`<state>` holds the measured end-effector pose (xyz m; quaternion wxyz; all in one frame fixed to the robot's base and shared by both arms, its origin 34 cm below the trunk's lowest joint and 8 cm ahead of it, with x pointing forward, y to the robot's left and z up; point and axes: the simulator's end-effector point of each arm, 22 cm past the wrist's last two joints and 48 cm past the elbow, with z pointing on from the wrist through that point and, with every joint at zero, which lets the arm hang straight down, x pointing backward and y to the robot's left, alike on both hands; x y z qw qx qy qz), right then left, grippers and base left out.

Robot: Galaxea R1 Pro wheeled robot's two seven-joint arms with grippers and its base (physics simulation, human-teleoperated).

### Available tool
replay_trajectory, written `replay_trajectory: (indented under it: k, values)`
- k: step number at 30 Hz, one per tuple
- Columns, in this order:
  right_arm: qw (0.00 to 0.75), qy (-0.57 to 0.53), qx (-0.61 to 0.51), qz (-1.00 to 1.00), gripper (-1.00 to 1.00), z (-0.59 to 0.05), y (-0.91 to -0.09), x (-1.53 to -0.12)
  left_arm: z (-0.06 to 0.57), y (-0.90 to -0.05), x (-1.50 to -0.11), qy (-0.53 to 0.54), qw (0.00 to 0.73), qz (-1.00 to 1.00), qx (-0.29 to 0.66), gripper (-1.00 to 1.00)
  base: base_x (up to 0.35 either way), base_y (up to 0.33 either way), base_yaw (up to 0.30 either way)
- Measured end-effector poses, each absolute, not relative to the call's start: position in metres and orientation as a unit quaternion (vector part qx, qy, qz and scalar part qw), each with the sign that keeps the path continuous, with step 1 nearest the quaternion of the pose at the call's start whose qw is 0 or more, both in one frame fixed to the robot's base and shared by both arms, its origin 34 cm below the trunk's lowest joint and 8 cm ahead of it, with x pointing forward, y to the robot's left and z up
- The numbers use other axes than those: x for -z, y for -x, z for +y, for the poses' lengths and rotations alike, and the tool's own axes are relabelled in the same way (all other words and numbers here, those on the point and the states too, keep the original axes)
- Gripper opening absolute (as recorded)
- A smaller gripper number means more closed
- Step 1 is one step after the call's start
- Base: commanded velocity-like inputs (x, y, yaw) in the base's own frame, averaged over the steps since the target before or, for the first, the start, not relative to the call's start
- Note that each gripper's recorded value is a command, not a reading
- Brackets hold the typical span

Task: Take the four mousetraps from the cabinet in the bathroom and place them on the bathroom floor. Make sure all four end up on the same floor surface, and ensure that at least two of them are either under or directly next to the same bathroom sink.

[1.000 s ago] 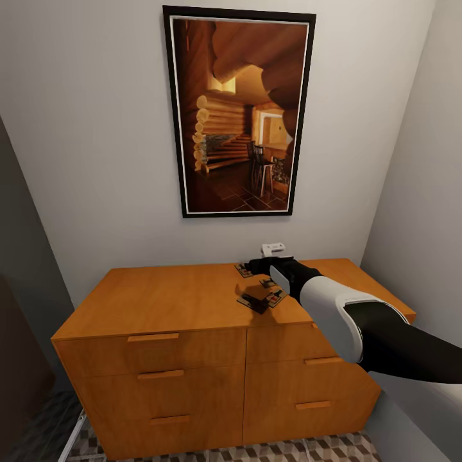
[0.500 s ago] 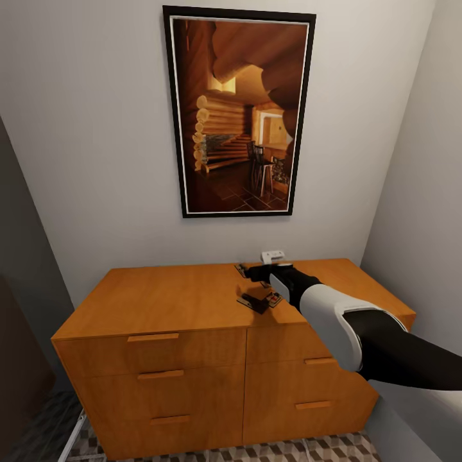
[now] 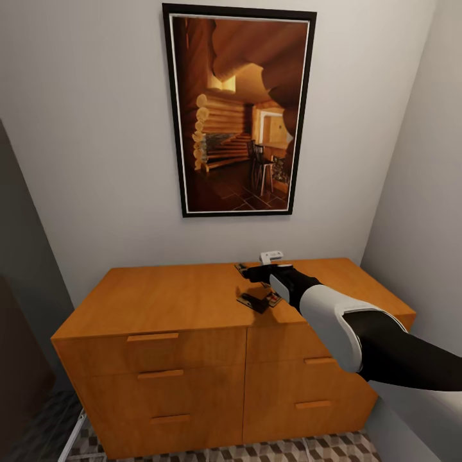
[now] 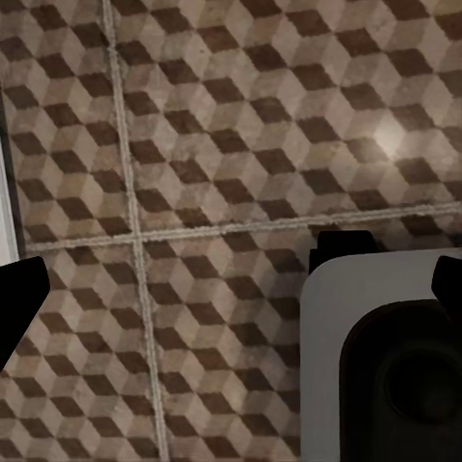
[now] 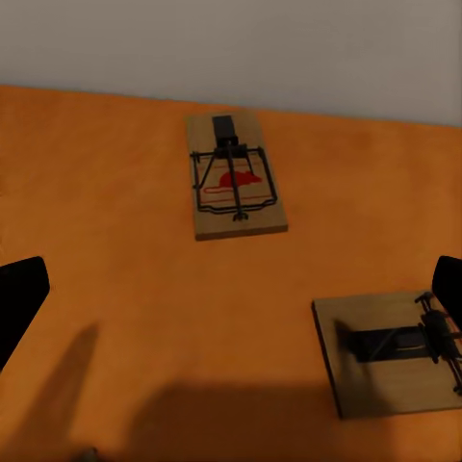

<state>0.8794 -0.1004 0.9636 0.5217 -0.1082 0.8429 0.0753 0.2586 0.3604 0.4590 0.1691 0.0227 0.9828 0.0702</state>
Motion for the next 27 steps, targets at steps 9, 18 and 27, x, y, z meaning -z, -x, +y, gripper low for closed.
replay_trajectory:
  k: [9,18,27]
  values:
    - [0.517,0.109,-0.077,0.845,1.00,-0.100,-0.881,-0.955,0.359,-0.254,-0.457,-0.023,0.163,0.984,-0.069,1.00,0.000,0.000,0.000]
    - [0.511,0.108,-0.078,0.849,1.00,-0.100,-0.883,-0.945,0.359,-0.248,-0.456,-0.024,0.156,0.985,-0.069,1.00,0.000,0.000,0.000]
    - [0.507,0.108,-0.079,0.851,1.00,-0.100,-0.885,-0.937,0.359,-0.244,-0.454,-0.024,0.150,0.986,-0.069,1.00,0.001,0.000,0.000]
